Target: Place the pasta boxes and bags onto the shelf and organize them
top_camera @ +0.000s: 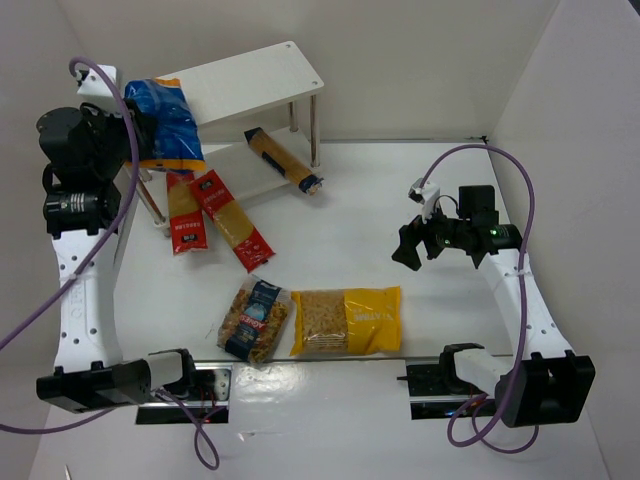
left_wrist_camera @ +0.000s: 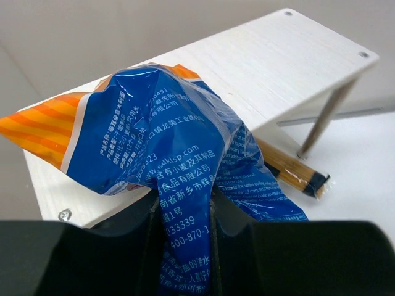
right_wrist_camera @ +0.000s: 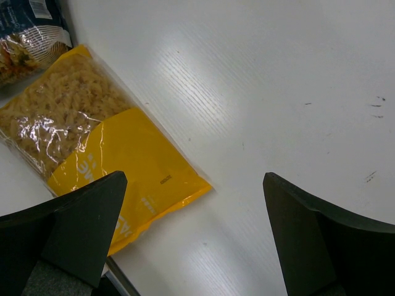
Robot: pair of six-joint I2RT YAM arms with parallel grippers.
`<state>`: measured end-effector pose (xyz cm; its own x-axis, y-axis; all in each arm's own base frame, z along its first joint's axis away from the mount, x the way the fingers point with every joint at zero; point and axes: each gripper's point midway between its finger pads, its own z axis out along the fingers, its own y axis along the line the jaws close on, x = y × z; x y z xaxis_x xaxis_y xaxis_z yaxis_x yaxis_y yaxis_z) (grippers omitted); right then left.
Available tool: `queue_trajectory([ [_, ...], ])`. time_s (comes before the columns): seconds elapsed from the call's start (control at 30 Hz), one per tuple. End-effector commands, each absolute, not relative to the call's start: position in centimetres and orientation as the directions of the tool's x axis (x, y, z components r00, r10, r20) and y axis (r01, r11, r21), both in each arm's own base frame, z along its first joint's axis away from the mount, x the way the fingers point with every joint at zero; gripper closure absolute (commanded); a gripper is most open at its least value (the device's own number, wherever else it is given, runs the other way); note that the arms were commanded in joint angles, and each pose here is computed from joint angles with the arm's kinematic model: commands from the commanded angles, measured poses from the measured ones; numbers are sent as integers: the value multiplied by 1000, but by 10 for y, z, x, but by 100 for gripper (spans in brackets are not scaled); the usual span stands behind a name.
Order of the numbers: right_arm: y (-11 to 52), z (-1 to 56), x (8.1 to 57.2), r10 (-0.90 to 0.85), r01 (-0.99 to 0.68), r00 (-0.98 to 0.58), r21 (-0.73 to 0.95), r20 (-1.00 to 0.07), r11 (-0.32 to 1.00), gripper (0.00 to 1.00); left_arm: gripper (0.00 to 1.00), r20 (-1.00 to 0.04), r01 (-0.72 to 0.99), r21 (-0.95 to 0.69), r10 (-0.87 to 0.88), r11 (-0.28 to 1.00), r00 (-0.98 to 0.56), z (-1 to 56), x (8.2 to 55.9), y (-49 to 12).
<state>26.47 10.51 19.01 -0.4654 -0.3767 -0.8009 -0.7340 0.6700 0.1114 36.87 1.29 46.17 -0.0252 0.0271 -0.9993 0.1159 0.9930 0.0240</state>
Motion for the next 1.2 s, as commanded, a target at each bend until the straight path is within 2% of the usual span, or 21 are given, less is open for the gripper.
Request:
queue_trajectory([
  [0.0,108,192,269,-377,-741,-443,96,-813,665,0,100,-940,63,36,12,997,341,577,353,24],
  [0.27,106,189,270,-386,-740,-447,91,-807,667,0,100,-935,59,1,-20,998,353,587,381,43],
  [0.8,106,185,270,-393,-742,-455,96,-799,663,0,100,-948,89,-93,-115,992,295,557,438,73],
  [1.17,106,180,271,-394,-740,-470,109,-790,663,0,100,-957,62,-200,-209,978,202,486,459,83],
])
